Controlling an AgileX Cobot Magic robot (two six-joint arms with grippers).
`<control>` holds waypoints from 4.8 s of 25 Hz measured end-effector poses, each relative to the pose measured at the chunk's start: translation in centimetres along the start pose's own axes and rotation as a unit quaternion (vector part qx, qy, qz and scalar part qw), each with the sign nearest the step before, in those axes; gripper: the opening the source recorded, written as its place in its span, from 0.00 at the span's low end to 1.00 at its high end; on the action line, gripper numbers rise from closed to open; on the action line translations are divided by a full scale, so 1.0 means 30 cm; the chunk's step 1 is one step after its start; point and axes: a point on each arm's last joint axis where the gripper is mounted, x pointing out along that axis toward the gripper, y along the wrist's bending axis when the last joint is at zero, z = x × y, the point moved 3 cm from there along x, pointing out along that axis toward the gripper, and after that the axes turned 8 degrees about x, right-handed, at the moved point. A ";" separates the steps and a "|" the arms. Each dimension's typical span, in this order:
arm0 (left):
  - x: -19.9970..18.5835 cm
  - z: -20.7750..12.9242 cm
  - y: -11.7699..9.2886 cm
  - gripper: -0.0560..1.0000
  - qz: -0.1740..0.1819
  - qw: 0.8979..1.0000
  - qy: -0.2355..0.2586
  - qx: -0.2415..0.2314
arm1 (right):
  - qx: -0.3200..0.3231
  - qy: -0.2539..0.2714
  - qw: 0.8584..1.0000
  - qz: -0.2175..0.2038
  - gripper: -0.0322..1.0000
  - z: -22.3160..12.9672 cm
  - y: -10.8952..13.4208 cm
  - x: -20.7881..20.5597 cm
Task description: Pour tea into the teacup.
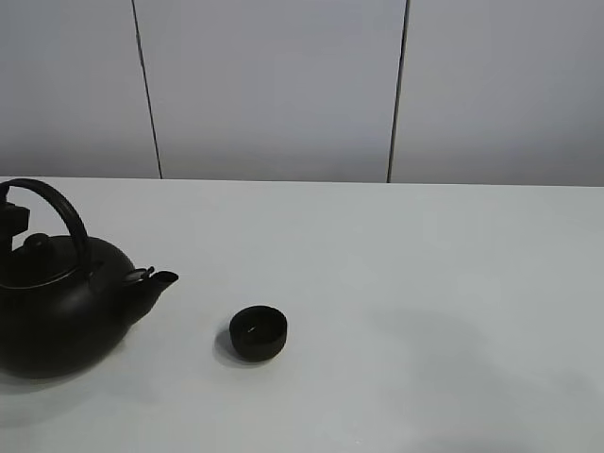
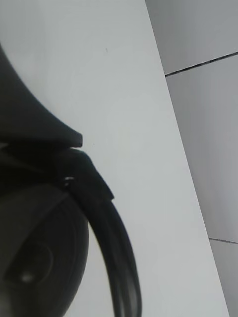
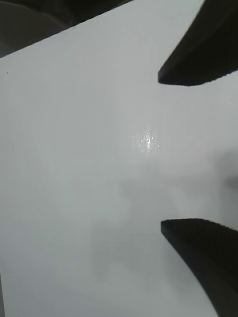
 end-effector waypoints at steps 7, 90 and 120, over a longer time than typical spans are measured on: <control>-0.007 0.011 0.004 0.16 0.002 1.000 0.005 -0.010 | 0.000 0.000 1.000 0.000 0.53 0.000 0.000 0.000; 0.094 0.261 -0.162 0.16 -0.023 0.990 0.057 0.126 | 0.000 0.000 1.000 0.000 0.53 0.000 0.000 0.000; 0.130 0.258 -0.179 0.16 -0.028 0.986 0.080 0.143 | 0.000 0.001 1.000 0.000 0.53 0.000 0.000 0.000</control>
